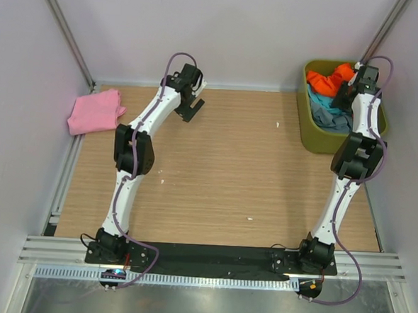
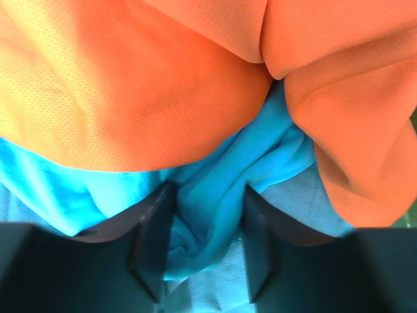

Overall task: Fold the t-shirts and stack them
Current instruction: Grab the tshirt from the pile, then move the tshirt to the center of the board

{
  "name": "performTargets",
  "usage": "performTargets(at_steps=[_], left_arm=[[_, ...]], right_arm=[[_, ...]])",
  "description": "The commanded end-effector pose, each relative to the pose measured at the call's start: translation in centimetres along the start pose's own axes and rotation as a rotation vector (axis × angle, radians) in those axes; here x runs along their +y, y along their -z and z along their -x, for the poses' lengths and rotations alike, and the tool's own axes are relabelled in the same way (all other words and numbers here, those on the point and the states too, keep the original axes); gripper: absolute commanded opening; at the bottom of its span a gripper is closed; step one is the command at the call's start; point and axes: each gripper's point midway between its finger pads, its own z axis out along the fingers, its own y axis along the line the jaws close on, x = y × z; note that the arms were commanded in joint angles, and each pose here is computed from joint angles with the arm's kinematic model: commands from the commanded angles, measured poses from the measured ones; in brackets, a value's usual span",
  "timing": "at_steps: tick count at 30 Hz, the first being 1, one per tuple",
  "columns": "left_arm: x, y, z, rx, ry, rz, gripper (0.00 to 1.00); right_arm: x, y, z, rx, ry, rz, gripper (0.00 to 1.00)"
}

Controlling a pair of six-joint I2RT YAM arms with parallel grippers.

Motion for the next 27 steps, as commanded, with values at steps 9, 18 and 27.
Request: performTargets(at_steps=[9,18,27], left_arm=[[0.9,1.1,1.7,-0.066,0.047,0.039,0.99],[2.4,7.2,6.6,-0.327,0.100,-0.016,0.99],[3.6,12.8,2.1,-0.351,0.299,-0.174,1.00]], right_arm=[[2.9,6.0,4.9,-0.136,0.059,0.086,0.12],[6.4,18.0,10.1,-0.356,0.323,0.067,0.10],[11.5,30.3,12.7,-0.618,0.403,0.057,0.03]])
